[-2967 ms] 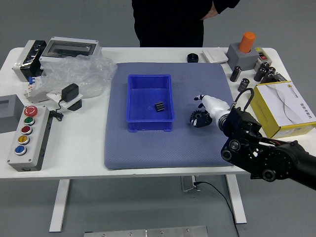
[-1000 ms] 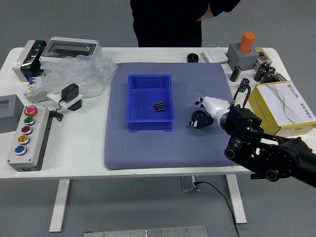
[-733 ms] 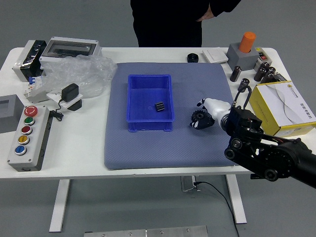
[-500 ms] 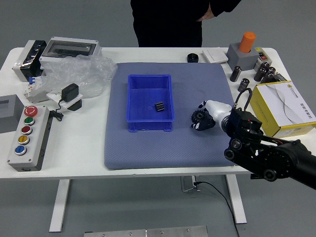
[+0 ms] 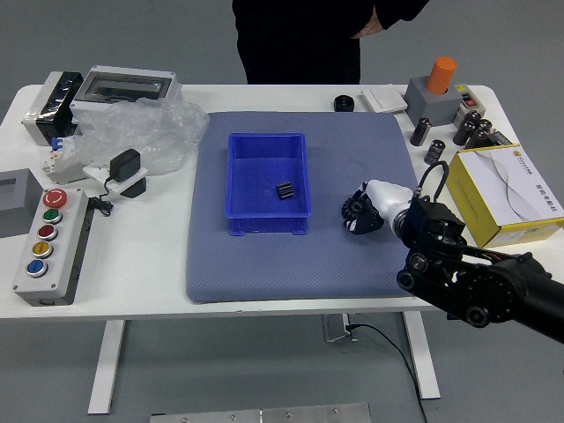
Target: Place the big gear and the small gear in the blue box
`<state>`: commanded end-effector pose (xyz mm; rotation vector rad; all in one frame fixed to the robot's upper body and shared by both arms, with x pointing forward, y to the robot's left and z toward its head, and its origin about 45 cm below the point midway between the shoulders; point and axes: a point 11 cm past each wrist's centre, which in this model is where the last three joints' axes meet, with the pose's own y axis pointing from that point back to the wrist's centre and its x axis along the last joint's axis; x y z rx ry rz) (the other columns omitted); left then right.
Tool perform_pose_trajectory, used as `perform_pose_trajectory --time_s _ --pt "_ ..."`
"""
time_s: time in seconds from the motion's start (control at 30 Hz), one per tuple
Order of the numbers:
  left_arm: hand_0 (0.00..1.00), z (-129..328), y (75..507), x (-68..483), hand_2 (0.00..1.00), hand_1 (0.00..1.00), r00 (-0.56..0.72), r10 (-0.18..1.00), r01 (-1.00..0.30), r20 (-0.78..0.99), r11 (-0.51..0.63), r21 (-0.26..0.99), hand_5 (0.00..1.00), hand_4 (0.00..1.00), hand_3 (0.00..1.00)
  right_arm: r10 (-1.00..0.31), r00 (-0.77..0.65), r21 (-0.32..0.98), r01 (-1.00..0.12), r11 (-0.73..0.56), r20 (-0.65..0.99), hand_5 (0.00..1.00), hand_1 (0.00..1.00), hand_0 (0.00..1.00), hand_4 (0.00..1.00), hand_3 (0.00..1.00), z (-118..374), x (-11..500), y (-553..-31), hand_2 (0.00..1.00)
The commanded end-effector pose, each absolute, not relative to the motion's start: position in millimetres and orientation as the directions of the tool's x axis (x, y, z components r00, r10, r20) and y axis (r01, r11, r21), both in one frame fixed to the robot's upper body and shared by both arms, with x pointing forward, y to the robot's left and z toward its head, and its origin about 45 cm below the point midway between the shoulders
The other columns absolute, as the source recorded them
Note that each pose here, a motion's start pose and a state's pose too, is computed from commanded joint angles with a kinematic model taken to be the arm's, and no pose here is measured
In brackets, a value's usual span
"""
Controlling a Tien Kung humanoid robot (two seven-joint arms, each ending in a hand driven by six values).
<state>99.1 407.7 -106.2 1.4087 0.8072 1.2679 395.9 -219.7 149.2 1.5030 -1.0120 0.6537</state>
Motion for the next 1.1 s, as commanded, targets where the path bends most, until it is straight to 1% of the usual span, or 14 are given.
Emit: perform_pose_trajectory --time_s 0.07,0.1,0.27,0.3,0.47,0.5,0.8,1.1 --pt "0.756 -106 408 99 0.765 0.74 0.217 0.937 -0.149 0.273 -0.245 0.958 0.131 0.599 0.811 -0.23 0.469 0.487 -0.873 0.023 0.852 0.229 0.604 0.678 0.59 0.69 149 395 -219 0.689" --pt "0.757 -106 408 99 0.765 0.74 0.217 0.937 -0.149 0.273 -0.245 0.958 0.13 0.599 0.811 -0.228 0.467 0.484 -0.875 0.023 0.854 0.179 0.54 0.716 0.489 0.643 149 395 -219 0.596" --pt "0.757 -106 408 100 0.765 0.74 0.217 0.937 -0.151 0.273 -0.244 0.958 0.13 0.599 0.811 -0.221 0.453 0.469 -0.883 0.021 0.864 0.179 0.54 0.716 0.489 0.643 149 395 -218 0.596" --pt "0.756 -106 407 100 0.763 0.739 0.217 0.937 -0.151 0.273 -0.244 0.958 0.13 0.601 0.811 -0.219 0.45 0.466 -0.885 0.021 0.865 0.114 0.515 0.703 0.412 0.612 149 395 -217 0.548" --pt "0.756 -106 407 99 0.763 0.739 0.217 0.937 -0.15 0.273 -0.244 0.958 0.13 0.601 0.811 -0.219 0.431 0.446 -0.895 0.021 0.875 0.114 0.515 0.703 0.412 0.612 150 394 -216 0.548" --pt "0.756 -106 407 99 0.762 0.739 0.217 0.937 -0.15 0.273 -0.244 0.958 0.13 0.6 0.81 -0.222 0.426 0.442 -0.897 0.022 0.877 0.015 0.496 0.668 0.386 0.595 150 394 -216 0.513" --pt "0.757 -107 407 98 0.764 0.738 0.217 0.938 -0.149 0.272 -0.243 0.958 0.13 0.601 0.81 -0.25 0.374 0.392 -0.92 0.024 0.893 0.002 0.489 0.652 0.381 0.587 162 399 -217 0.503" --pt "0.756 -107 407 98 0.762 0.739 0.217 0.938 -0.147 0.27 -0.242 0.959 0.132 0.606 0.809 -0.254 0.273 0.279 -0.96 -0.015 0.928 0.002 0.491 0.661 0.394 0.593 206 412 -208 0.501"
